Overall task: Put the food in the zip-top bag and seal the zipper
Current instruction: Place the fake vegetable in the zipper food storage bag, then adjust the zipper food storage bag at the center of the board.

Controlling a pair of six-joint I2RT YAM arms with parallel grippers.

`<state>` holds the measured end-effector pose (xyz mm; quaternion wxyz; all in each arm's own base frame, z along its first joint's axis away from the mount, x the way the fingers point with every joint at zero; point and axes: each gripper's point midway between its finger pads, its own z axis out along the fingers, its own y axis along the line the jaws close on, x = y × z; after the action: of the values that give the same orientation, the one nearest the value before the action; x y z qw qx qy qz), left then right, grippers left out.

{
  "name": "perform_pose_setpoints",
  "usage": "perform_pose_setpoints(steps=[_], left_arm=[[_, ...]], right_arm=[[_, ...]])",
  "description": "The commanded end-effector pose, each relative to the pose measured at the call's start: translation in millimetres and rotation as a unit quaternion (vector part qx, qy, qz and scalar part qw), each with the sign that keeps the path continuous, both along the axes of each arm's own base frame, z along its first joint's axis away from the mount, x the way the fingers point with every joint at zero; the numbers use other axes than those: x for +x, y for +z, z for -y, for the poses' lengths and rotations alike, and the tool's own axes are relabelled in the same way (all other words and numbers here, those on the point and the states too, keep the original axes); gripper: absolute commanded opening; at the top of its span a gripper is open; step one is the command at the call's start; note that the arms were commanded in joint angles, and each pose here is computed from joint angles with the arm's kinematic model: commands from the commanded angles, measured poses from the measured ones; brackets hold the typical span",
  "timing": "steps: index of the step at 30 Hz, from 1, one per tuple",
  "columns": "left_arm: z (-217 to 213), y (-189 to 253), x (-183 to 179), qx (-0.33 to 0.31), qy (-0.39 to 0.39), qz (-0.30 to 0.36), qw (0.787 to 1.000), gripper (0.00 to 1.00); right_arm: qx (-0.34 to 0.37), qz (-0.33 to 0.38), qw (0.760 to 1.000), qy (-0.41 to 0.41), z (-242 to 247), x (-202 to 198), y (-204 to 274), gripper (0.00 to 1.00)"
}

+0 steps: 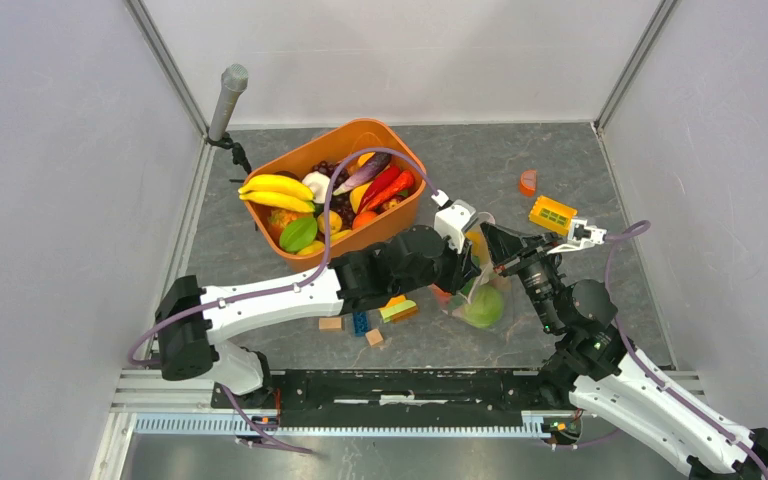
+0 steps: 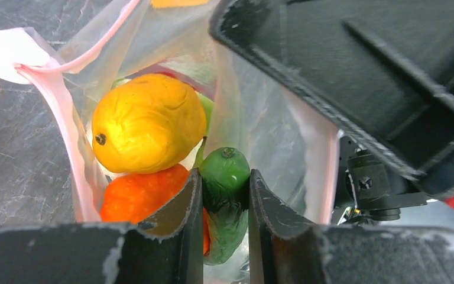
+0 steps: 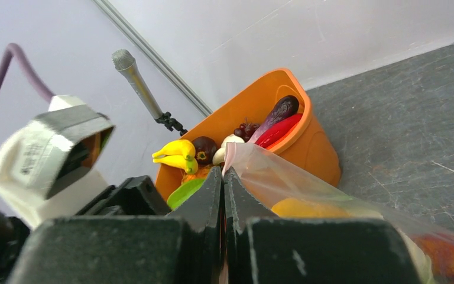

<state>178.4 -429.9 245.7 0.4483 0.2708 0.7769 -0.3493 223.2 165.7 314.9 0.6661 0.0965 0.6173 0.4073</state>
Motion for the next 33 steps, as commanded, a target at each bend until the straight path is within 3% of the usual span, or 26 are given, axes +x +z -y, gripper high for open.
perform_pose_setpoints(steps=[1, 3, 6, 10, 13, 20, 26, 30, 33], left_arm=[[9, -21, -7, 0.021, -0.045, -0.046, 0.998, 0.14], [12, -26, -9, 0.030, -0.056, -0.056, 0.996, 0.20], [9, -24, -7, 0.040, -0.051, -0.055, 0.996, 0.44], [2, 13, -11, -0.011, -0.061, -0.027, 0.998, 0.72], [-5, 50, -18, -0.053, -0.079, 0.000, 0.995, 0.85], [-39, 85, -26, -0.086, -0.073, 0.039, 0.993, 0.94], [-96, 34, 7, -0.028, 0.093, 0.021, 0.995, 0.96], [-107, 8, 12, 0.027, 0.102, 0.023, 0.994, 0.95], [-100, -3, 11, 0.026, 0.076, -0.001, 0.997, 0.94]], right_arm=[[0.031, 0.034, 0.999, -0.008, 8, -4, 29, 0.05], [0.029, 0.033, 0.999, -0.009, 8, -4, 29, 0.05], [0.028, 0.032, 0.999, -0.012, 10, -4, 28, 0.05], [0.026, 0.032, 0.999, -0.018, 12, -4, 27, 0.05], [0.024, 0.030, 0.999, -0.023, 13, -2, 26, 0.05], [0.018, 0.025, 0.999, -0.023, 11, 0, 22, 0.05], [0.019, 0.025, 0.999, -0.021, 10, 0, 20, 0.05], [0.014, 0.022, 0.999, -0.020, 8, 2, 17, 0.04], [0.007, 0.021, 1.000, -0.014, 4, 2, 16, 0.05]])
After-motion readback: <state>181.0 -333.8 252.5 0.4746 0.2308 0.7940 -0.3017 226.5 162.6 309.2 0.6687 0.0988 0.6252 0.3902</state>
